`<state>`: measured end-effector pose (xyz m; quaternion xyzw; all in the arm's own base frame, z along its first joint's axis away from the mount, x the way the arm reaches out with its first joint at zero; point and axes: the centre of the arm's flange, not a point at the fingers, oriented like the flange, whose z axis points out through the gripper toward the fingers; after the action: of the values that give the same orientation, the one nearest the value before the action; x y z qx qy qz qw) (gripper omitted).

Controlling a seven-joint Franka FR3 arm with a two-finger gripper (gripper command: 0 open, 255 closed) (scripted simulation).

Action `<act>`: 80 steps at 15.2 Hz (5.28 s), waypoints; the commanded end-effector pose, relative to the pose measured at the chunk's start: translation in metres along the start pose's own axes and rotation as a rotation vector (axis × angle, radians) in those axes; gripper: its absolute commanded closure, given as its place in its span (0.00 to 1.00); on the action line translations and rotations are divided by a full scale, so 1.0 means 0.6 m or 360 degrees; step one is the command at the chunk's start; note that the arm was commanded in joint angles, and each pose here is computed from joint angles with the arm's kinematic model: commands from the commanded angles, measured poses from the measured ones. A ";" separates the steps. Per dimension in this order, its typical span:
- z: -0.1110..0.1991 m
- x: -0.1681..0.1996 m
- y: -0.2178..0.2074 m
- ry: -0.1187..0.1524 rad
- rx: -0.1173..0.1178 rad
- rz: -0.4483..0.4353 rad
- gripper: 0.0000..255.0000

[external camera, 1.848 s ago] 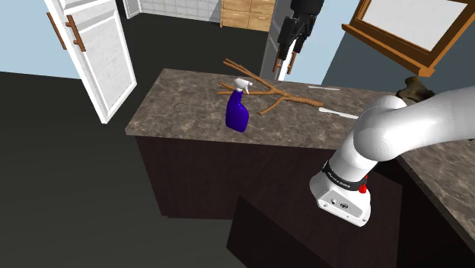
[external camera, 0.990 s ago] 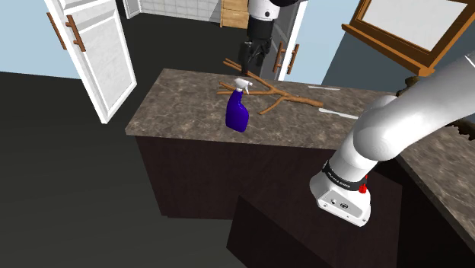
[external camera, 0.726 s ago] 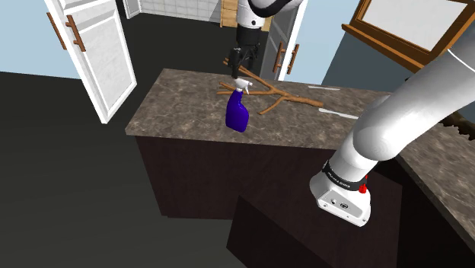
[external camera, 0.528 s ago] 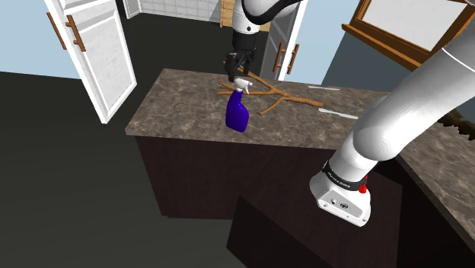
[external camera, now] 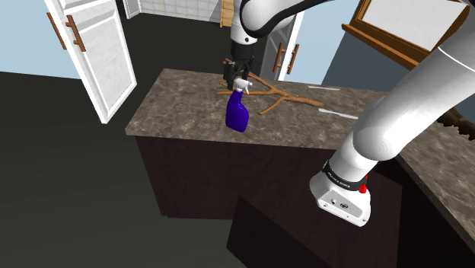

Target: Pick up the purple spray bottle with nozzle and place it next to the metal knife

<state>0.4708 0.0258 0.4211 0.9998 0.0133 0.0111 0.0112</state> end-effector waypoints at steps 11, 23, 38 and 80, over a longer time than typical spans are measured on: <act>0.001 0.000 0.000 0.0000 0.0000 0.0000 1.00; -0.070 0.002 0.002 0.0000 0.0000 0.0000 1.00; -0.202 0.005 0.005 0.0000 0.0000 0.0000 1.00; -0.525 -0.078 0.076 0.0000 0.0000 0.0000 1.00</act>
<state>0.4286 -0.0065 0.7365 0.9998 0.0128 0.0110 0.0115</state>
